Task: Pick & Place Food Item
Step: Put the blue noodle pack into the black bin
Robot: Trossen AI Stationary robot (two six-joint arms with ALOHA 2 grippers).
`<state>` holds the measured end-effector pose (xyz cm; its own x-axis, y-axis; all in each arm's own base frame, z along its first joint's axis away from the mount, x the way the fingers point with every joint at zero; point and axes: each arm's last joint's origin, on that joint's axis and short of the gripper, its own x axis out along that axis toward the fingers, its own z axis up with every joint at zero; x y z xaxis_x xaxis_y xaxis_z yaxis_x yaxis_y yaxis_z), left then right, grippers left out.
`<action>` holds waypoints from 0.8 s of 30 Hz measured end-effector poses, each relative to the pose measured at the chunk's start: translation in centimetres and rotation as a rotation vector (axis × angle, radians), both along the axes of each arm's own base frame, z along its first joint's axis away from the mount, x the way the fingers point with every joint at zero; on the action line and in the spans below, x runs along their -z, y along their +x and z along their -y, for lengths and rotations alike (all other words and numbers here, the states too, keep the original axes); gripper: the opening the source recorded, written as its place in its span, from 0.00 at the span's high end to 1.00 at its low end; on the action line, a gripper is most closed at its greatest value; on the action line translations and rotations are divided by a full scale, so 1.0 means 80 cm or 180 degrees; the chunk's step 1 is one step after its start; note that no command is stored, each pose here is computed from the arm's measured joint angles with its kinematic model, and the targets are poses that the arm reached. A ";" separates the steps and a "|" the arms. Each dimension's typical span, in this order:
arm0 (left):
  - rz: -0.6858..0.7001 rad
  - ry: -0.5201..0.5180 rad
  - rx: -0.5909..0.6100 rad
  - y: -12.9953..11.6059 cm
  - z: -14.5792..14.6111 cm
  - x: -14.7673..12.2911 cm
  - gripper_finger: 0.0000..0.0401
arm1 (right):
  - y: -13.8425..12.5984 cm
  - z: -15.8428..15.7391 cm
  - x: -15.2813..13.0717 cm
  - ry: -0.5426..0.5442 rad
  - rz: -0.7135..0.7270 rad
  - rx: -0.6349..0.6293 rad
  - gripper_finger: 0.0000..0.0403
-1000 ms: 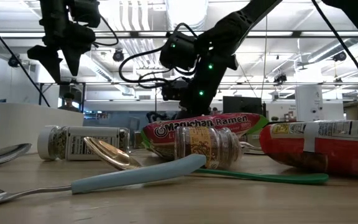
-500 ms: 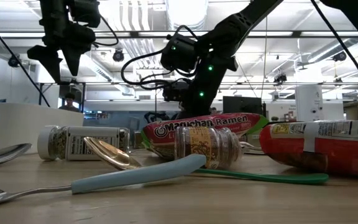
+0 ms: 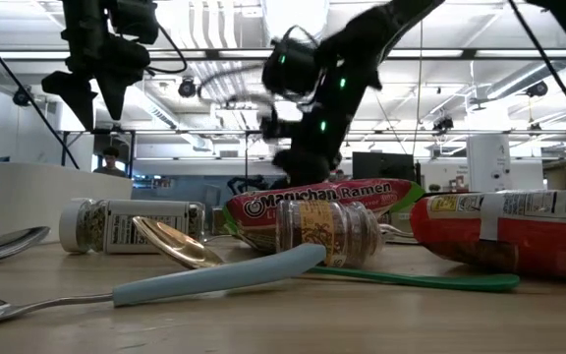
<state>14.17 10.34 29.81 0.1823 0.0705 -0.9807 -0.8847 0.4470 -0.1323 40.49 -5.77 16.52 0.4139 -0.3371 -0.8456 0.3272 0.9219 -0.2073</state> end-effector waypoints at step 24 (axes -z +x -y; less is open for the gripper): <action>0.0141 0.0074 0.0490 0.007 0.000 0.003 0.21 | -0.057 -0.011 -0.130 0.0520 0.0574 -0.0323 0.97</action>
